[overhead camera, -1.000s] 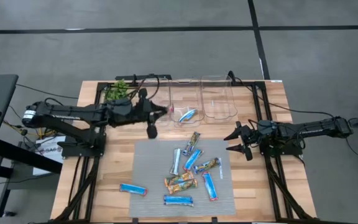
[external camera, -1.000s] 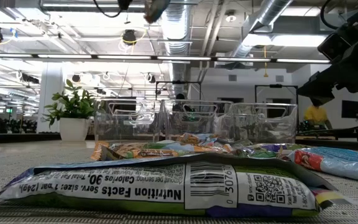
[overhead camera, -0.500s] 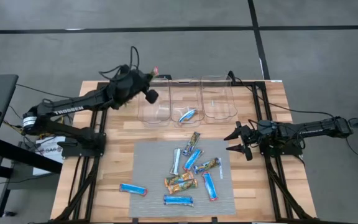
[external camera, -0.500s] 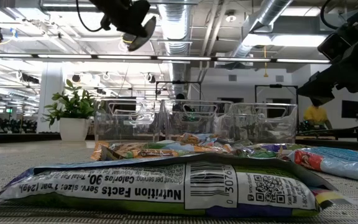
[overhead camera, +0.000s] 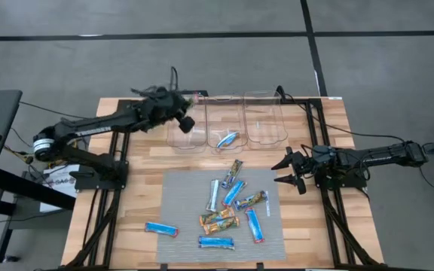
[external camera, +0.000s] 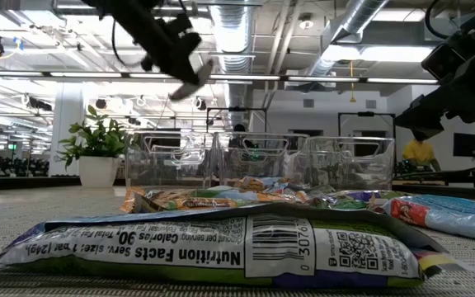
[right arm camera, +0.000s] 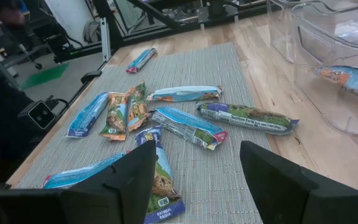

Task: Pick and place Granola Bars by type
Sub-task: Put the red granola bar into the left transparent bin

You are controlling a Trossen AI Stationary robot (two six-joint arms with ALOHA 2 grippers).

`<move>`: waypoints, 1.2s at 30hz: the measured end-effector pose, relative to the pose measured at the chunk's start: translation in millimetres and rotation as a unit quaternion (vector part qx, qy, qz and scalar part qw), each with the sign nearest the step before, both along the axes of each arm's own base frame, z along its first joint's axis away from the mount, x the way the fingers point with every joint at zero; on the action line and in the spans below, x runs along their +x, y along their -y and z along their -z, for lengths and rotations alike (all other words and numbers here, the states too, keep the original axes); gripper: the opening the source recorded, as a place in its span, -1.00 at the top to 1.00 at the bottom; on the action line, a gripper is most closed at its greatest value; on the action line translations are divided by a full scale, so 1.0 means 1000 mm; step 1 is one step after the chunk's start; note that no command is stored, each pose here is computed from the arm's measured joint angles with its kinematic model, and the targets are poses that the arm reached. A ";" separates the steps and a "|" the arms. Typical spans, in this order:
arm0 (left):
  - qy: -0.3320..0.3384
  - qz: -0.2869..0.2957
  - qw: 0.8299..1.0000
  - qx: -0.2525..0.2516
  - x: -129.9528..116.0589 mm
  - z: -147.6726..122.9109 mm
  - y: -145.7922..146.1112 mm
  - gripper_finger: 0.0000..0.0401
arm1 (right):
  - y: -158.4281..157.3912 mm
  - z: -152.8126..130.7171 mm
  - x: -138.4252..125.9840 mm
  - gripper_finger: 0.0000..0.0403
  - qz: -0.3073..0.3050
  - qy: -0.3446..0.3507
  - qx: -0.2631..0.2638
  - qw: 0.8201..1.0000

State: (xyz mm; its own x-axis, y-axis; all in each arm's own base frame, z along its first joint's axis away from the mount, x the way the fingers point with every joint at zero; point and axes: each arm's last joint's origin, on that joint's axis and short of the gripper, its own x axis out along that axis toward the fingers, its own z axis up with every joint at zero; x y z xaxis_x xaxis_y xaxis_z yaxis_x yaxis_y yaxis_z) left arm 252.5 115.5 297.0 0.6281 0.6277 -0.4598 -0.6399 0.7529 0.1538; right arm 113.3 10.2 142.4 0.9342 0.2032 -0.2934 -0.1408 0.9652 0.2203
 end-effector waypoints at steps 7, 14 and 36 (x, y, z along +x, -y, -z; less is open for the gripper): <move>-0.106 0.042 0.991 -0.073 0.021 0.058 -0.005 0.83 | 0.000 0.000 0.000 -0.12 0.000 0.000 0.000 1.000; -0.202 0.095 0.968 -0.118 0.032 0.099 -0.006 0.83 | 0.000 0.000 0.000 -0.12 0.000 0.000 0.000 1.000; -0.234 0.106 0.957 -0.133 0.028 0.106 -0.006 0.31 | 0.000 0.000 0.000 -0.12 0.000 0.000 0.000 1.000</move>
State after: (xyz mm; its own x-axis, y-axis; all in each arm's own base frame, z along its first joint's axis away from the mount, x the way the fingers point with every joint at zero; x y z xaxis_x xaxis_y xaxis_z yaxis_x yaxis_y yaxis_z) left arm 280.6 121.8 191.0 0.4140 0.3309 -0.8480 -0.3769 0.9103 0.1712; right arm 113.3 10.2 142.3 0.9341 0.2031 -0.2936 -0.1406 0.9652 0.2203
